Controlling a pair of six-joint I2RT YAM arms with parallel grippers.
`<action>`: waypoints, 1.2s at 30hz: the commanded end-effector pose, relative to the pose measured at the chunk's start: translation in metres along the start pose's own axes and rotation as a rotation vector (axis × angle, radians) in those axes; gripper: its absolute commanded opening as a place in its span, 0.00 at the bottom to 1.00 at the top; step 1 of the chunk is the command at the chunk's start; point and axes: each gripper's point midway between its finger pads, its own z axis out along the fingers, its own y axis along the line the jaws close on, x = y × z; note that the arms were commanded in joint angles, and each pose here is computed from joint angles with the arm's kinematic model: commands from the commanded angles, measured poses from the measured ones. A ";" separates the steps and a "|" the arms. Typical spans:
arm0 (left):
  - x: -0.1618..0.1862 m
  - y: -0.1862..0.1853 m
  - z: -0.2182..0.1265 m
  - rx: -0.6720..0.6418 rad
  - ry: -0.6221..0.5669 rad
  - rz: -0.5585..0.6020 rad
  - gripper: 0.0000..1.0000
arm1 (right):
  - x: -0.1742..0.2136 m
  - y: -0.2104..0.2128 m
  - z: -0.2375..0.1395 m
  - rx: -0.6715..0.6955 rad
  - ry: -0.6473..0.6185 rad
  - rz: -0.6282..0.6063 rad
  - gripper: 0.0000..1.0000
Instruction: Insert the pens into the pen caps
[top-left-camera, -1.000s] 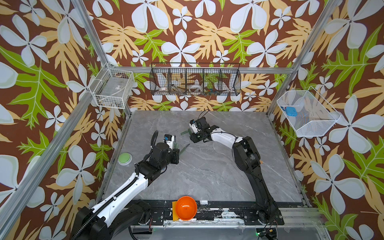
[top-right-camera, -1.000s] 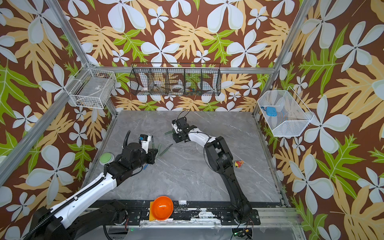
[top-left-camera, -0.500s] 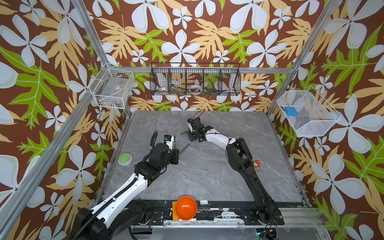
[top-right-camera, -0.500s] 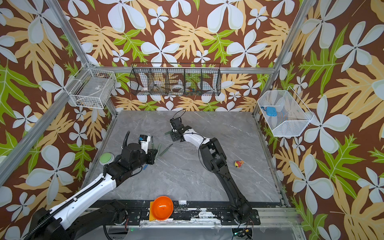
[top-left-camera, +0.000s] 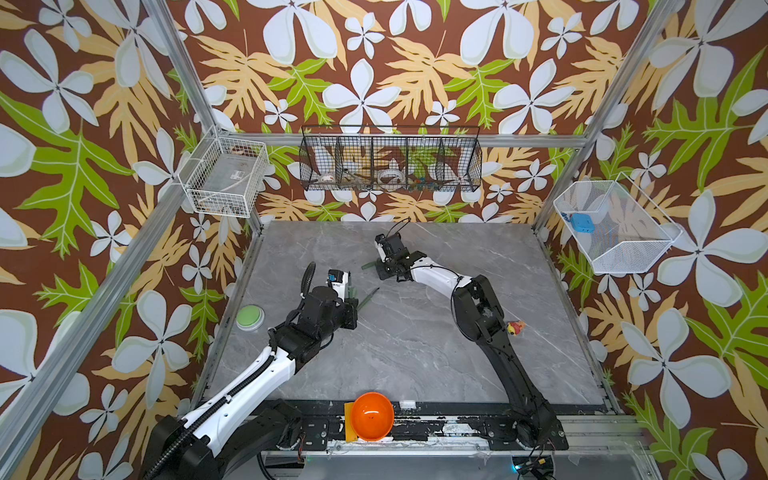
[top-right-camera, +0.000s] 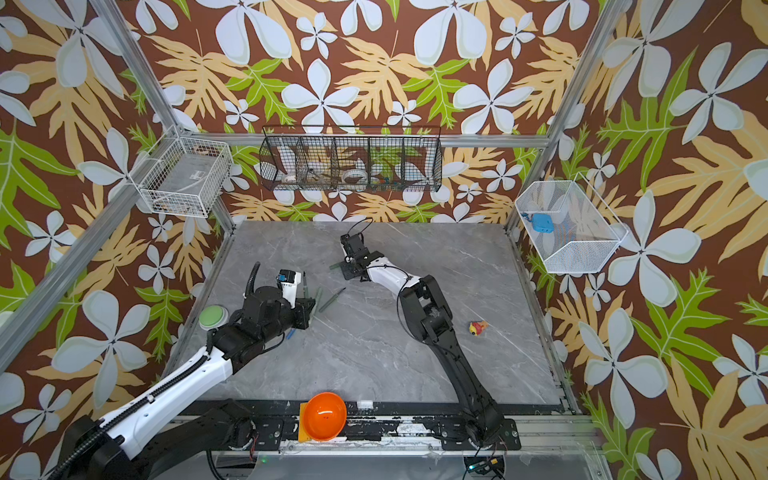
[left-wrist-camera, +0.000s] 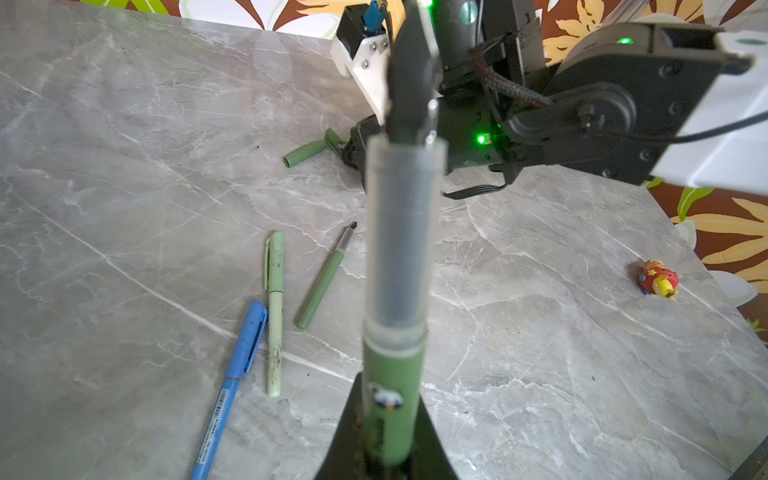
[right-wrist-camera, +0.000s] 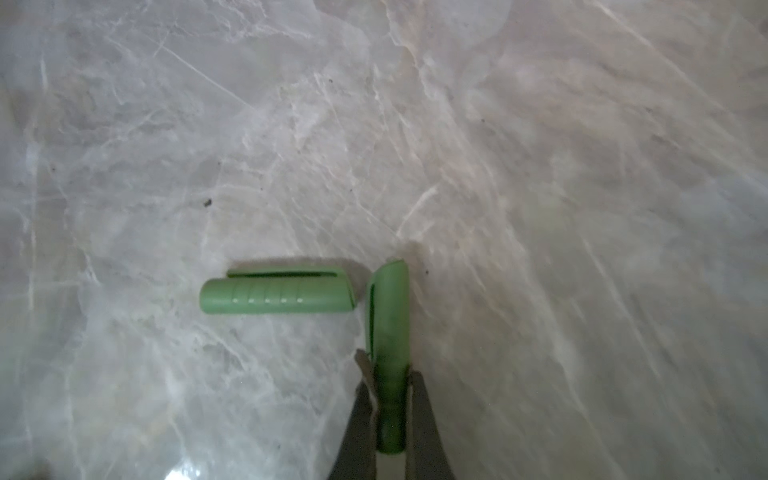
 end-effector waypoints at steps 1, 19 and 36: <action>-0.007 -0.004 0.002 0.020 -0.027 0.001 0.00 | 0.026 -0.007 -0.012 0.009 0.090 0.001 0.00; -0.001 -0.020 0.008 0.114 -0.001 0.009 0.00 | 0.134 -0.018 -0.177 -0.036 0.267 0.081 0.48; 0.016 -0.053 0.011 0.273 0.014 0.073 0.00 | 0.153 -0.012 -0.166 -0.198 0.520 -0.333 0.53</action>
